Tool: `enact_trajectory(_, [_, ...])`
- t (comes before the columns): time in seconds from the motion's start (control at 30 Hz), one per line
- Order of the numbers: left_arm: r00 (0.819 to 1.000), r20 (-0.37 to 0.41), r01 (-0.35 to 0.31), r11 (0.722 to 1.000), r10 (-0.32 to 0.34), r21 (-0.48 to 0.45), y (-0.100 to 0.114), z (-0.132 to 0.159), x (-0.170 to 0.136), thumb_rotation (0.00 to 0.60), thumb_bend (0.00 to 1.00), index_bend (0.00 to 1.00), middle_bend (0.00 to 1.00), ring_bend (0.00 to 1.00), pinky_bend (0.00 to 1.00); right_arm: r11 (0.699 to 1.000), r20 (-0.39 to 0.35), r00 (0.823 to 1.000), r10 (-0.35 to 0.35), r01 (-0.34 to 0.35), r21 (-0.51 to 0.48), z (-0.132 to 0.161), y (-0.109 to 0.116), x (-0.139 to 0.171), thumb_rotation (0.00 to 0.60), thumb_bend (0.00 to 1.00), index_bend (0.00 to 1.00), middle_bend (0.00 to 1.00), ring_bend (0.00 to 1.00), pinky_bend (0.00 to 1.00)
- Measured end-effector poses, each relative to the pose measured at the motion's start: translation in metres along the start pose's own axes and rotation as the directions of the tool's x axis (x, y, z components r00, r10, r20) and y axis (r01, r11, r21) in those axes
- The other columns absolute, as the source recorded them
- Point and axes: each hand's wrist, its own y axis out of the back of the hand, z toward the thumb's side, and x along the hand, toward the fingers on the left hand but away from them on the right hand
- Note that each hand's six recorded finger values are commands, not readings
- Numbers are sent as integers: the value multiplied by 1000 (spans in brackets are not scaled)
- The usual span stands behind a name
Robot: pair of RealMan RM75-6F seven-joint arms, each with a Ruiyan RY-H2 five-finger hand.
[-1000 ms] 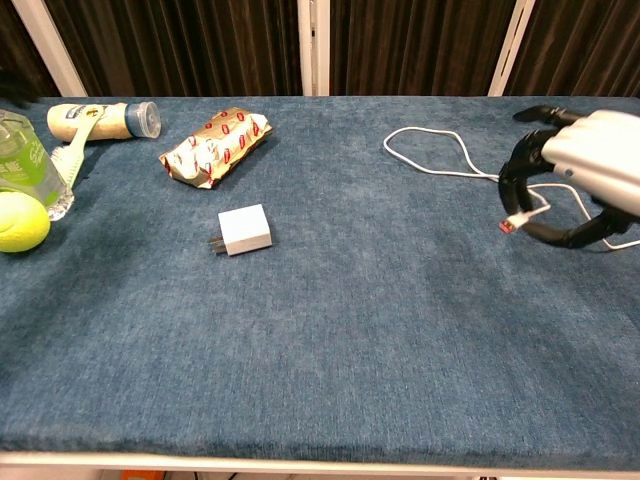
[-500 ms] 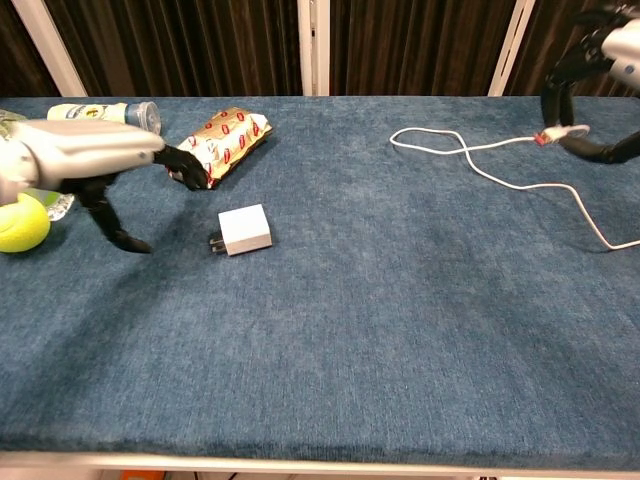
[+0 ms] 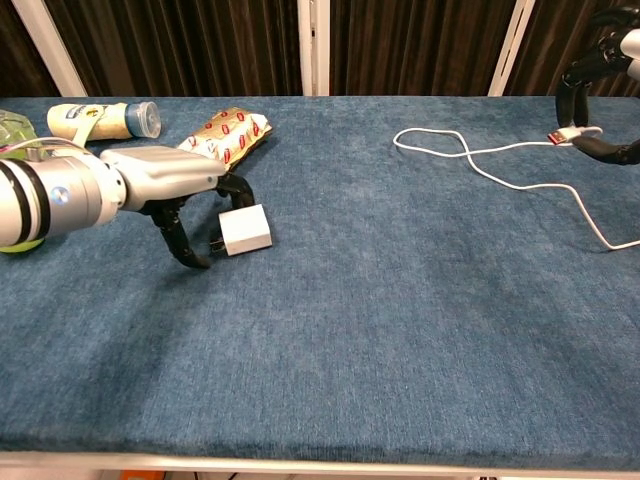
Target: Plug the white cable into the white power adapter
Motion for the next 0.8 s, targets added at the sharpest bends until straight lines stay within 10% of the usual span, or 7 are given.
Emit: enact_trajectory(0.8, [994,79,-81,993,75,85,11,11,2,598,156,340,290,165,134,1000,26,1000,-8,8,-18,-5,-1,5,600,351,650,536,292,8])
